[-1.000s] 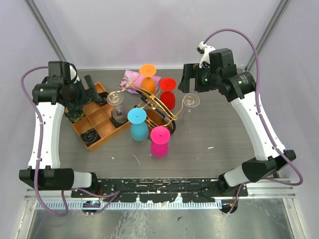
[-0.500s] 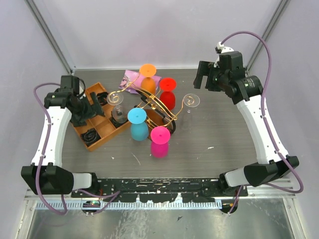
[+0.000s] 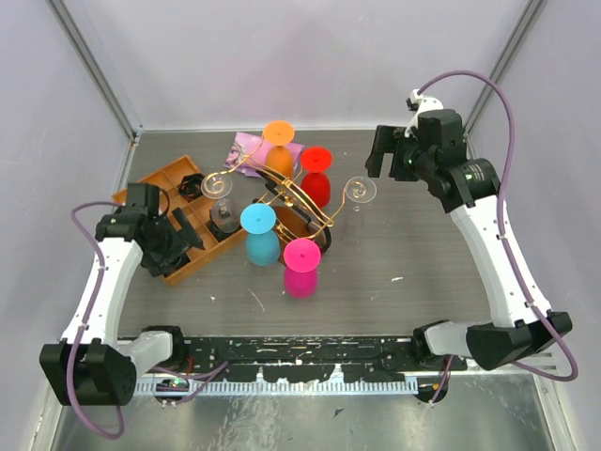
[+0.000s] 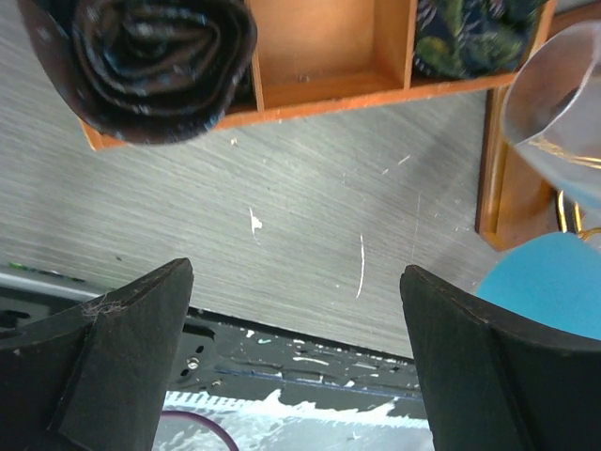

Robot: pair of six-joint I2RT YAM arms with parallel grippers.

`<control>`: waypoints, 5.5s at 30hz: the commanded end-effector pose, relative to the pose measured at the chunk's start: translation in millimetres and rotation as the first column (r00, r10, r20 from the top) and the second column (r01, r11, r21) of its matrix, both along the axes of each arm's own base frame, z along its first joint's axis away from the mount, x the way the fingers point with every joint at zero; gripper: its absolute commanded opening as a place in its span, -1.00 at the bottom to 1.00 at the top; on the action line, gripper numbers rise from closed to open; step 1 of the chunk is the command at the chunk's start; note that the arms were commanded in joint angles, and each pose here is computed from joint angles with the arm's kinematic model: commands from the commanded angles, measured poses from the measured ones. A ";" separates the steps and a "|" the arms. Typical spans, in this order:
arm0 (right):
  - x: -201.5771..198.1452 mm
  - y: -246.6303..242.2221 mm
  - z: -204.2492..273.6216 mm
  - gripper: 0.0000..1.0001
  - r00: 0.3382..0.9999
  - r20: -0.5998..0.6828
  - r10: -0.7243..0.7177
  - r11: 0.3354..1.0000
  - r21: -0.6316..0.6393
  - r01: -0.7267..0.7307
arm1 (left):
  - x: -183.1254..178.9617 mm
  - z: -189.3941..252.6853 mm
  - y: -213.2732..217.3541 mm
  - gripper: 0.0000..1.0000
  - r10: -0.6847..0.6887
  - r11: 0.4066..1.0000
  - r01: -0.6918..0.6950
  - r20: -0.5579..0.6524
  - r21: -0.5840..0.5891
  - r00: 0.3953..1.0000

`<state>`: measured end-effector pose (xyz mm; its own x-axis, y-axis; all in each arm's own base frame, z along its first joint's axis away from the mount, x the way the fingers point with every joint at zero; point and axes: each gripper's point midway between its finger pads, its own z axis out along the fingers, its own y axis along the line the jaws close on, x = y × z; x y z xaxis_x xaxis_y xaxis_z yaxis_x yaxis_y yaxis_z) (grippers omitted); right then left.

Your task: Take the wine glass off the wine glass rack

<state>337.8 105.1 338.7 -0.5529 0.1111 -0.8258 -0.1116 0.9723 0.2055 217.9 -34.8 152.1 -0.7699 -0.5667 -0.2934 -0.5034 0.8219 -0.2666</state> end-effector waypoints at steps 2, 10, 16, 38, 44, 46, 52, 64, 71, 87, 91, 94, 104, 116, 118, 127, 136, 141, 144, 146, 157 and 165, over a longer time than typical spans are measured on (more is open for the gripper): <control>6.6 10.1 1.8 1.00 0.999 0.035 0.028 0.998 0.047 -0.029 | -13.1 -31.7 -18.7 0.98 0.055 0.998 -0.056 -0.044 -0.035 0.998; 3.9 5.9 3.5 1.00 0.999 0.048 0.020 0.999 0.031 -0.022 | -21.3 -68.3 -13.7 0.98 0.127 0.992 -0.127 -0.086 0.003 0.988; 0.9 7.1 -3.4 1.00 0.999 0.030 0.030 0.999 0.031 -0.031 | -8.9 -82.6 -1.3 0.97 0.179 0.982 -0.169 -0.135 0.088 0.974; -3.4 8.1 -0.6 1.00 0.997 0.040 0.066 0.998 0.016 -0.067 | -12.5 -86.1 175.6 0.98 0.652 0.758 -0.633 -0.185 0.154 0.735; -2.7 9.8 0.5 1.00 0.996 0.041 0.075 0.997 0.017 -0.076 | 6.2 -61.3 160.3 0.90 0.640 0.766 -0.643 -0.113 0.017 0.760; -1.5 9.5 0.1 1.00 0.997 0.041 0.073 0.997 0.014 -0.073 | 18.0 -47.3 145.1 0.87 0.616 0.785 -0.618 -0.044 -0.041 0.786; 1.6 16.7 -4.6 1.00 0.995 0.022 0.094 0.995 0.035 -0.095 | 66.0 -2.4 89.8 0.87 0.426 0.904 -0.427 0.136 -0.025 0.894; 1.9 10.2 9.3 1.00 0.995 0.064 0.074 0.997 0.016 -0.075 | 102.2 -78.5 67.8 0.99 0.305 0.948 -0.278 -0.194 0.155 0.932; 6.0 4.4 -0.3 1.00 0.997 0.053 0.058 0.998 -0.020 -0.057 | 71.1 -101.0 95.2 0.97 0.334 0.929 -0.257 -0.306 0.267 0.891; 20.8 11.3 -17.0 1.00 0.997 0.005 0.072 0.997 -0.003 -0.072 | 66.7 -28.0 145.0 0.96 0.485 0.871 -0.472 -0.089 0.132 0.870; 19.7 10.1 -13.6 1.00 0.997 0.015 0.072 0.997 -0.008 -0.071 | 109.7 22.2 112.8 0.96 0.393 0.909 -0.397 0.053 0.126 0.918; 19.4 9.6 -12.1 1.00 0.997 0.018 0.071 0.997 -0.007 -0.071 | 149.8 49.6 82.0 0.96 0.303 0.945 -0.316 0.137 0.090 0.943; 18.1 17.4 4.6 1.00 0.996 0.040 0.085 0.995 0.048 -0.086 | 294.9 58.7 -4.6 0.91 0.050 0.998 -0.055 0.229 0.016 0.972; 25.5 21.3 -17.6 1.00 0.996 -0.021 0.087 0.995 0.047 -0.086 | 370.7 20.4 -94.8 0.93 -0.137 0.949 0.224 0.351 -0.222 0.926; 27.1 23.9 -21.1 1.00 0.995 -0.033 0.096 0.994 0.054 -0.094 | 375.3 17.0 -110.8 0.93 -0.153 0.924 0.266 0.370 -0.275 0.916; 28.3 25.4 -29.4 1.00 0.993 -0.057 0.100 0.994 0.055 -0.097 | 389.4 -26.4 -166.2 0.97 -0.165 0.804 0.342 0.370 -0.486 0.914; 31.8 25.5 -35.1 1.00 0.992 -0.071 0.101 0.994 0.042 -0.098 | 386.3 -67.9 -154.3 0.93 -0.191 0.874 0.297 0.290 -0.385 0.938; 38.3 27.9 -40.5 1.00 0.992 -0.088 0.096 0.995 0.049 -0.092 | 379.6 -102.6 -92.0 0.93 -0.124 0.972 0.152 0.158 -0.178 0.980; 42.7 36.3 -33.0 1.00 0.989 -0.076 0.126 0.990 0.080 -0.120 | 382.7 -112.8 -52.4 0.90 -0.039 0.987 0.057 0.126 -0.148 0.991; 45.8 38.0 -23.5 1.00 0.991 -0.048 0.127 0.988 0.091 -0.123 | 387.8 -110.0 -31.1 0.88 0.000 0.990 0.020 0.138 -0.141 0.990; 16.2 38.1 -12.4 0.84 0.982 -0.085 0.166 0.981 0.113 -0.156 | 416.0 -38.7 -9.0 0.88 0.055 0.977 0.018 0.339 -0.210 0.939; -10.3 32.8 -10.0 0.96 0.982 -0.097 0.160 0.980 0.131 -0.146 | 408.8 42.4 -16.1 0.88 0.080 0.959 0.055 0.452 -0.279 0.888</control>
<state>346.2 140.9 302.3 -0.7006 0.0772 -0.7094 -0.2136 0.9259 0.3117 621.4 -48.5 105.1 -0.6489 -0.6735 -0.3542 -0.4052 0.6998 -0.5883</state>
